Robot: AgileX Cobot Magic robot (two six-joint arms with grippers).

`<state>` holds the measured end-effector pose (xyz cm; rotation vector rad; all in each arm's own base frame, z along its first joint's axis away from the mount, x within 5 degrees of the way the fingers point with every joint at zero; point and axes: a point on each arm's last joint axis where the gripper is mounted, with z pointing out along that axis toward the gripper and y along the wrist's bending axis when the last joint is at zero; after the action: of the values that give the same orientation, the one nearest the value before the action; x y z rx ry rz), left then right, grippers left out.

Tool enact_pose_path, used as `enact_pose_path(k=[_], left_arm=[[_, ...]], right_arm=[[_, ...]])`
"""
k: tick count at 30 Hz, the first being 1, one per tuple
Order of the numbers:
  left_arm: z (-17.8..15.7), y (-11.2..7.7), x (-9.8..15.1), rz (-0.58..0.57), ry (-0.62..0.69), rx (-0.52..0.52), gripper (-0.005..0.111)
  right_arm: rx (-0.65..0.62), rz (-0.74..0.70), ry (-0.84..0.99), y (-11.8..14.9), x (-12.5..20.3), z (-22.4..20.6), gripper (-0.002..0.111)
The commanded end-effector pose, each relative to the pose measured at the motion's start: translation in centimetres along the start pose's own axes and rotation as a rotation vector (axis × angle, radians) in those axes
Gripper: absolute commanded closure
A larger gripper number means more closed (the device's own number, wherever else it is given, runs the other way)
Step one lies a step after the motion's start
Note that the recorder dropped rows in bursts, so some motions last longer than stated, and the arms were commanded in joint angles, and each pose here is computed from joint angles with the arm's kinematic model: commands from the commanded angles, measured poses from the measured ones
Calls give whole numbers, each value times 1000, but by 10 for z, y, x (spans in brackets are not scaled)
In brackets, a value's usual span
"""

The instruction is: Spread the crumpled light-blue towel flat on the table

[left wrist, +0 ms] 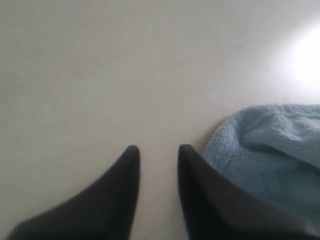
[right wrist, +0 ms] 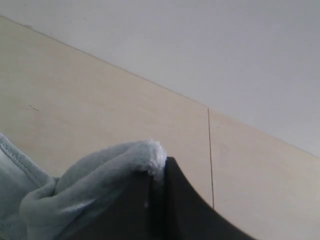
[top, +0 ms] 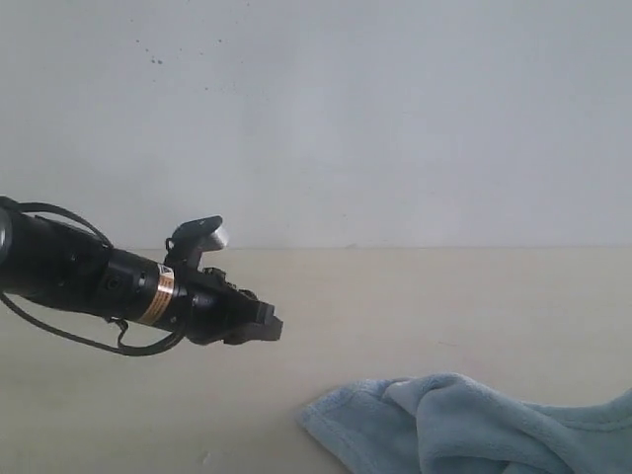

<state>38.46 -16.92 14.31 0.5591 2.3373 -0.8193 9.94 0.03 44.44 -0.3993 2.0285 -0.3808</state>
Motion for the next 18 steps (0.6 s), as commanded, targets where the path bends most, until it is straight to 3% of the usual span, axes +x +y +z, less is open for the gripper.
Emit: enact_pose_path(k=[1, 3, 7, 18], left_arm=[[6, 0, 6, -4, 29, -8, 37], [11, -4, 9, 16, 40, -8, 37], [27, -15, 18, 107, 76, -2, 50], [53, -16, 45, 91, 165, 36, 50]], right_arm=[[-10, -4, -22, 1, -2, 0, 108], [-18, -2, -23, 2, -2, 0, 108], [-25, -4, -23, 2, -2, 0, 108], [-24, -18, -33, 2, -3, -1, 108]])
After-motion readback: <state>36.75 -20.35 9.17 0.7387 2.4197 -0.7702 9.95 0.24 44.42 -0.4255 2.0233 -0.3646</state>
